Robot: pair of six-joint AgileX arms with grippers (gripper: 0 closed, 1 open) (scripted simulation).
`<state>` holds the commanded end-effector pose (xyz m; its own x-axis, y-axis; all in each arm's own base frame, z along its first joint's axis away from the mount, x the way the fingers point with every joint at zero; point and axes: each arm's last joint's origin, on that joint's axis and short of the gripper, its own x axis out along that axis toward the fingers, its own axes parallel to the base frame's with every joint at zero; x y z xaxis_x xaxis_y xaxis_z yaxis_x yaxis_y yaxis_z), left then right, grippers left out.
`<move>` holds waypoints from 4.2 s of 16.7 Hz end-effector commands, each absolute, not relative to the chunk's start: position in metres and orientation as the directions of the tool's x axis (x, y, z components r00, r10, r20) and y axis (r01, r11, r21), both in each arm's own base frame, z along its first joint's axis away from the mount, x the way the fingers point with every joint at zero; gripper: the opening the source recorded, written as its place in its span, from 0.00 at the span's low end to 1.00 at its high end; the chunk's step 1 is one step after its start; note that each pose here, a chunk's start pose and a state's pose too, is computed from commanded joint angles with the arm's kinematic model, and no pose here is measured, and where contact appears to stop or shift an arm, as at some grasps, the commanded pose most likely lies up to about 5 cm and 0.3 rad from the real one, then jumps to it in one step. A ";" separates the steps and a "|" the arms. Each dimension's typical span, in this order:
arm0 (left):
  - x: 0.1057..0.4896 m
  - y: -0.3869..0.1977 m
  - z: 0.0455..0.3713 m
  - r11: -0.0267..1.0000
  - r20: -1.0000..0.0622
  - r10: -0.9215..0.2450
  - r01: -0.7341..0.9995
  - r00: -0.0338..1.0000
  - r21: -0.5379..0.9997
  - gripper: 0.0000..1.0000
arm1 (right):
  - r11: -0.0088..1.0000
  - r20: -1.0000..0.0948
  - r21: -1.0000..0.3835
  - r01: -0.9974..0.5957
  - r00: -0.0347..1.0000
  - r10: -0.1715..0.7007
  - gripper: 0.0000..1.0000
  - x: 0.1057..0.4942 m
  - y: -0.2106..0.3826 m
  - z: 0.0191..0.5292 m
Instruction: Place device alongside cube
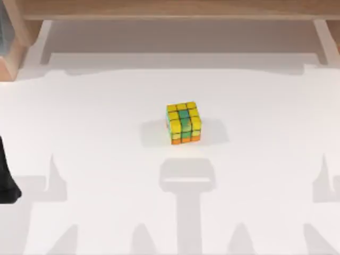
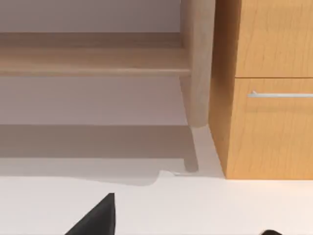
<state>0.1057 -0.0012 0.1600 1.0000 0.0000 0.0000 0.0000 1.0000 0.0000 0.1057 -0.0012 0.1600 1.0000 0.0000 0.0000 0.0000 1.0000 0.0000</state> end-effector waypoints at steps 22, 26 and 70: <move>0.106 -0.001 0.160 1.000 0.000 0.000 0.000 1.000 0.000 1.00 | 0.829 -0.948 -0.225 -0.512 0.311 -0.065 1.00 0.324 -0.070 0.216; 0.106 -0.001 0.160 1.000 0.000 0.000 0.000 1.000 0.000 1.00 | 0.770 -0.992 -0.098 -0.630 0.119 -0.029 1.00 0.372 -0.096 0.178; 0.106 -0.001 0.160 1.000 0.000 0.000 0.000 1.000 0.000 1.00 | 0.725 -1.000 0.000 -0.689 0.007 0.006 0.00 0.401 -0.115 0.115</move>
